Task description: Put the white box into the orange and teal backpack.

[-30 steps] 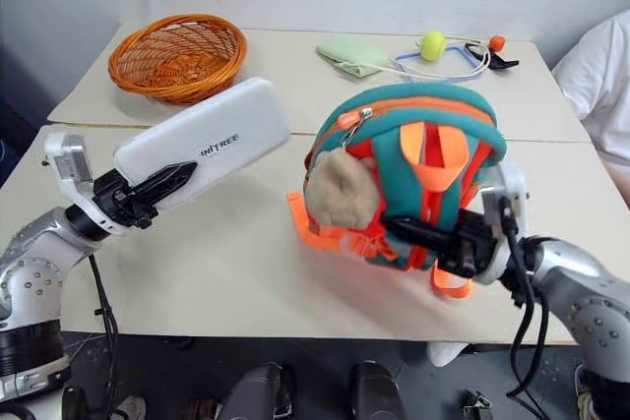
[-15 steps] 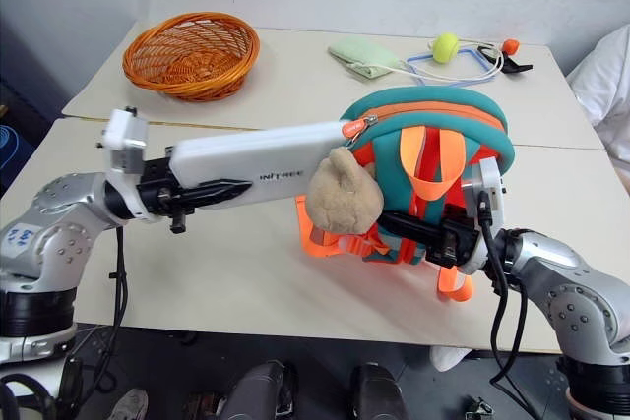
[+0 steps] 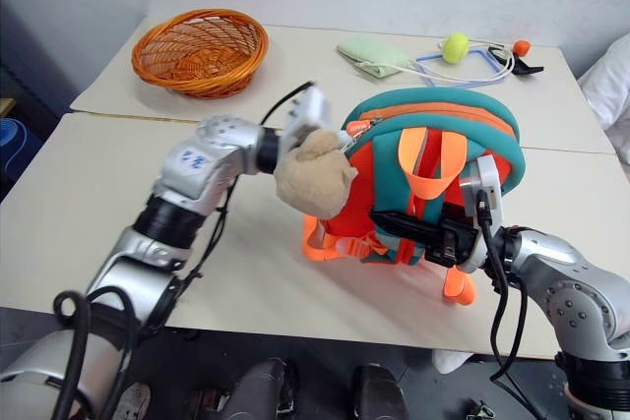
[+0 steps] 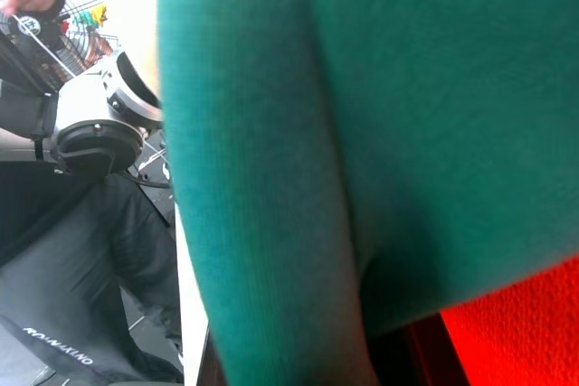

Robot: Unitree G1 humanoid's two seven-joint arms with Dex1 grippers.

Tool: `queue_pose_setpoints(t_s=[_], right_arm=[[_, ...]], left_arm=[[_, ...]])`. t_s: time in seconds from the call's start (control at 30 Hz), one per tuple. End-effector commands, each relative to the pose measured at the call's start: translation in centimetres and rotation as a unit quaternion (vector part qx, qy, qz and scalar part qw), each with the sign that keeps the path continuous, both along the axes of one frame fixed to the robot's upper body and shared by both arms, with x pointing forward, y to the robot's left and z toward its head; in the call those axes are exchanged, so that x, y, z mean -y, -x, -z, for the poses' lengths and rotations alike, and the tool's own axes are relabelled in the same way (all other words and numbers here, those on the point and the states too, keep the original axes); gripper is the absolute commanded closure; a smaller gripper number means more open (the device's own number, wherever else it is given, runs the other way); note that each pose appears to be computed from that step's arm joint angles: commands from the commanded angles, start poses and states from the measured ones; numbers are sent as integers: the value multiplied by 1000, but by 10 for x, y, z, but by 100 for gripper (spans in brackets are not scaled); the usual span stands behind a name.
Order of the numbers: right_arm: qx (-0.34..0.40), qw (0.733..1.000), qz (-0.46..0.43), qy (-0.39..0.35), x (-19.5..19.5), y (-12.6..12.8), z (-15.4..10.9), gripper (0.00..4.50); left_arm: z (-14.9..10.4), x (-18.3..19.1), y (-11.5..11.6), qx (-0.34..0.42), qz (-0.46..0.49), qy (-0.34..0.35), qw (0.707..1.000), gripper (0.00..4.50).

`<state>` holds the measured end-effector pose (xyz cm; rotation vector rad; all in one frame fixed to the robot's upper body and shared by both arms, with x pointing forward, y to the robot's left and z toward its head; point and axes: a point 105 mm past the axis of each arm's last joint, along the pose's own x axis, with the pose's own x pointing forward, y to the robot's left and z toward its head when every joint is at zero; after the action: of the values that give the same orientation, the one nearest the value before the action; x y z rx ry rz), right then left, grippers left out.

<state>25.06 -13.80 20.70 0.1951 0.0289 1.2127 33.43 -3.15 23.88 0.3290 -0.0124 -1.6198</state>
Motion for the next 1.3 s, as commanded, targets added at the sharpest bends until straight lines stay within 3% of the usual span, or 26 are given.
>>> queue_pose_setpoints(t_s=[0.03,0.2,0.37,0.5,0.6,0.73,0.93,1.07,1.13,1.3], right_arm=[[19,1000,-8,1,-8,7,-5,450],[26,1000,15,-3,-7,6,-5,450],[35,998,41,-13,-4,2,-6,450],[27,999,44,-16,-2,0,-3,450],[24,998,47,-26,0,-5,-4,450],[29,998,50,-25,3,-14,-4,450],[28,998,47,-25,0,-20,-1,450],[24,999,37,-23,-2,-21,1,450],[24,999,31,-19,-4,-20,2,450],[22,999,30,-17,-5,-19,2,450]], left_arm=[[-10,23,11,16,37,25,999,296],[-9,13,16,11,49,61,997,146],[-9,-54,18,47,94,91,990,11],[-14,-94,13,46,90,77,992,11],[-13,-130,18,52,98,9,994,11],[-21,-151,26,62,84,-7,995,11],[-25,-133,62,74,82,56,992,11],[-15,-113,51,108,14,73,991,11],[-23,-106,42,107,-26,126,986,11],[-32,-98,40,92,-44,174,979,11]])
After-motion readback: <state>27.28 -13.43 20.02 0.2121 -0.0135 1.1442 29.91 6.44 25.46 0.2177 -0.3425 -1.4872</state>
